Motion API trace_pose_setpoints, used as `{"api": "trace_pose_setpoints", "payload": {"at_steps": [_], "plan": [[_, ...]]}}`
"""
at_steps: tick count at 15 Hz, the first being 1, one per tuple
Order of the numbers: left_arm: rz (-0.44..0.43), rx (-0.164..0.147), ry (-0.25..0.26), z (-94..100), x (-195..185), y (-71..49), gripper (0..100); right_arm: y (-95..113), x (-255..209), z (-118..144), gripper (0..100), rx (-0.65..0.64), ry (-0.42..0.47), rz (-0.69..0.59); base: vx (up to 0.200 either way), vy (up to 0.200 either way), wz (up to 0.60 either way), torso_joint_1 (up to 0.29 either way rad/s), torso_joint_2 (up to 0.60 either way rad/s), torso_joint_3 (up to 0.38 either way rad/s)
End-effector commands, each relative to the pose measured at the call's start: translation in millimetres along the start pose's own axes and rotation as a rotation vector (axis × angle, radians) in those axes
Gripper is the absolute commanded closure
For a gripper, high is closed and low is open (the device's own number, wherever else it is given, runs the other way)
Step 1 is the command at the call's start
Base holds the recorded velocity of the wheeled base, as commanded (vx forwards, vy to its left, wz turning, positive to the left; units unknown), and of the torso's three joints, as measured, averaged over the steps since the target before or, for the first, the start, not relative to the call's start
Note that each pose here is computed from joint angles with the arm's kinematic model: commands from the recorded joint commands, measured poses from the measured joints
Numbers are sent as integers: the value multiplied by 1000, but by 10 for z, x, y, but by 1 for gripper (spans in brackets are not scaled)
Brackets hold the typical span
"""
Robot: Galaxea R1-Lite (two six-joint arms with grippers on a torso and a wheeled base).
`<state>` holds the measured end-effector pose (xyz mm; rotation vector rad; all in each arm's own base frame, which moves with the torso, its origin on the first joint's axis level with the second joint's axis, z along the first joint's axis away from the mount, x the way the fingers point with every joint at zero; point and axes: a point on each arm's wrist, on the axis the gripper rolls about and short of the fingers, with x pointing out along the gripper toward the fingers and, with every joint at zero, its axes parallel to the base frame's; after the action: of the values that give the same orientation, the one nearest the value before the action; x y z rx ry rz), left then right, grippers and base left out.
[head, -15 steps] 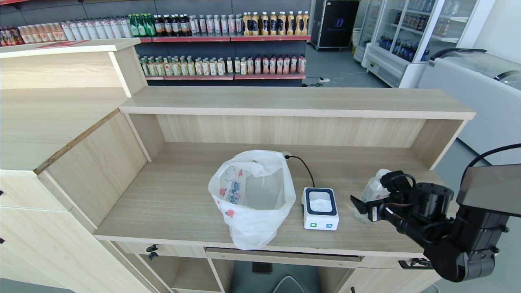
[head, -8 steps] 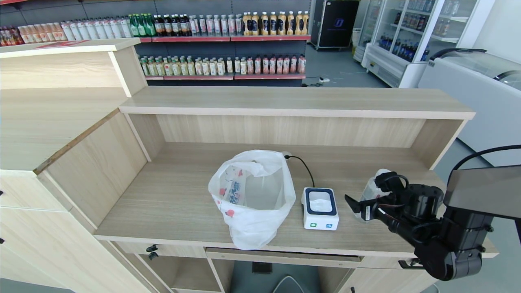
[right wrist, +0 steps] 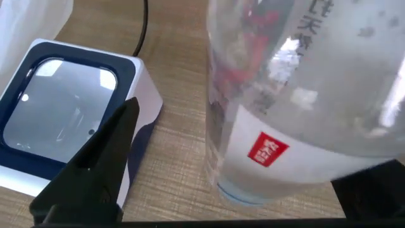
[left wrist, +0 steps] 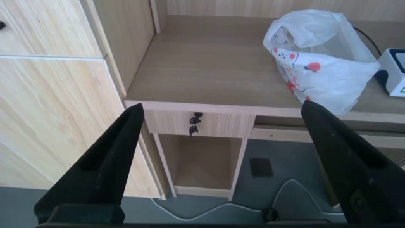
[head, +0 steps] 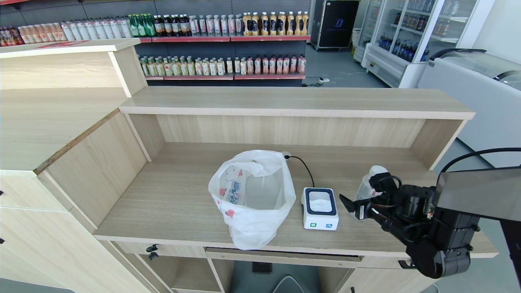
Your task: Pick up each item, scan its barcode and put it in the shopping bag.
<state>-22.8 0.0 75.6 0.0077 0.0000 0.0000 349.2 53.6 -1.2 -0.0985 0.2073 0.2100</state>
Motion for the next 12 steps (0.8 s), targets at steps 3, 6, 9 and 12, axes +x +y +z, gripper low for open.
{"api": "trace_pose_setpoints", "payload": {"at_steps": [3,6,9,12], "plan": [[0,0,0,-1,0,0,0,-13,28,3,100,3,-9,-3,0,0,0,0,0,0],[0,0,0,-1,0,0,0,-26,71,69,100,3,-41,-4,0,0,0,0,0,0],[0,0,0,-1,0,0,0,-42,75,178,100,1,-83,37,0,0,0,0,0,0],[0,0,0,-1,0,0,0,-70,53,193,100,1,-84,31,0,0,0,0,0,0]]}}
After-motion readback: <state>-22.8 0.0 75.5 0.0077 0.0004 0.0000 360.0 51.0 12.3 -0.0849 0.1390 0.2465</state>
